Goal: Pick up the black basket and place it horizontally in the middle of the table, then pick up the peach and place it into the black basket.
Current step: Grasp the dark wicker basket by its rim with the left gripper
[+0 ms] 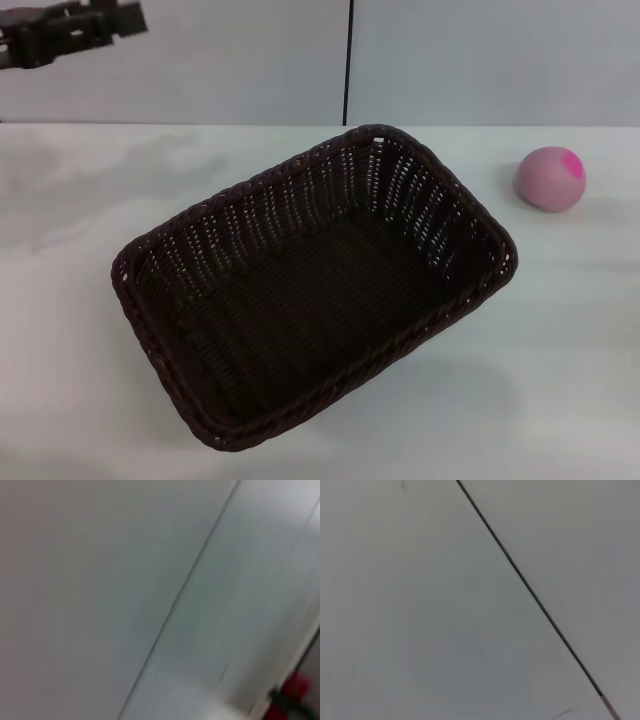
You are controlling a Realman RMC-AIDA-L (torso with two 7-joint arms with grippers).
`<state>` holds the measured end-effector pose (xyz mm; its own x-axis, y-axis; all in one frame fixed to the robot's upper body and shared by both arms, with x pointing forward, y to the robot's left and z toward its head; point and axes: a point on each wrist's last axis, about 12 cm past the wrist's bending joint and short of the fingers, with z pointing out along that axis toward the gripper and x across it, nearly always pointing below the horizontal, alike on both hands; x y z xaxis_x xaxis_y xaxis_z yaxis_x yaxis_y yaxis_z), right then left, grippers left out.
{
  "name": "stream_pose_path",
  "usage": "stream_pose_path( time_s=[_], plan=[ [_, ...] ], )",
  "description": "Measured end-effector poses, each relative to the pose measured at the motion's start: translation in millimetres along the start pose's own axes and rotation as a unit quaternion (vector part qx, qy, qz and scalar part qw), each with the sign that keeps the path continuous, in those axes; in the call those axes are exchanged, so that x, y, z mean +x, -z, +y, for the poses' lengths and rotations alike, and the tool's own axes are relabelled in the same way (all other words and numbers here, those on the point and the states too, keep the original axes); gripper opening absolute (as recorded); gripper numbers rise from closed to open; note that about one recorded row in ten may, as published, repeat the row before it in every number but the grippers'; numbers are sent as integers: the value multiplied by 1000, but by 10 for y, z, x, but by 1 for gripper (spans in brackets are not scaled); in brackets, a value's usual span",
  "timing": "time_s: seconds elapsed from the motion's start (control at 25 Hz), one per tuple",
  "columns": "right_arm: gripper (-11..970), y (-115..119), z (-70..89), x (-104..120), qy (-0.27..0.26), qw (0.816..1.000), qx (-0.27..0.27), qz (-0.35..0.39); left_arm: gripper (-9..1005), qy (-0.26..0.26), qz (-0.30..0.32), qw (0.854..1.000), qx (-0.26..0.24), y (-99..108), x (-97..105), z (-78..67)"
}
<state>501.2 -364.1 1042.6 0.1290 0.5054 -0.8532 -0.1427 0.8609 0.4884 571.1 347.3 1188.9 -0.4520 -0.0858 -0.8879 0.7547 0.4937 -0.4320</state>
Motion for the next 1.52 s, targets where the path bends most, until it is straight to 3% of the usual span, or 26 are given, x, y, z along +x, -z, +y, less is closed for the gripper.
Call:
stream_pose_path(
  time_s=[0.12, 0.24, 0.32, 0.44, 0.48, 0.64, 0.96, 1.52],
  plan=[
    [518, -24, 15, 5, 0, 1000, -4, 2, 800, -29, 80, 996, -27, -91, -239, -43],
    [517, -25, 13, 13, -2, 1000, -2, 4, 800, -71, 187, 978, -51, -324, -455, -167],
    [516, -21, 11, 14, -2, 1000, -2, 4, 800, -83, 216, 971, -55, -410, -499, -208],
    [514, -11, 5, 14, -3, 1000, 0, 4, 800, -100, 268, 956, -66, -567, -549, -278],
    [514, -6, 1, 13, -4, 1000, 2, 3, 800, -108, 303, 944, -75, -694, -573, -332],
    [512, -5, -2, 13, -5, 1000, 4, 2, 799, -115, 347, 927, -85, -878, -594, -436],
    [508, -19, -7, 25, -8, 1000, 10, 4, 799, -157, 448, 868, -145, -1253, -521, -611],
    [501, 12, -37, 39, -9, 1000, 21, 8, 800, -123, 478, 858, -140, -1389, -338, -568]
  ],
)
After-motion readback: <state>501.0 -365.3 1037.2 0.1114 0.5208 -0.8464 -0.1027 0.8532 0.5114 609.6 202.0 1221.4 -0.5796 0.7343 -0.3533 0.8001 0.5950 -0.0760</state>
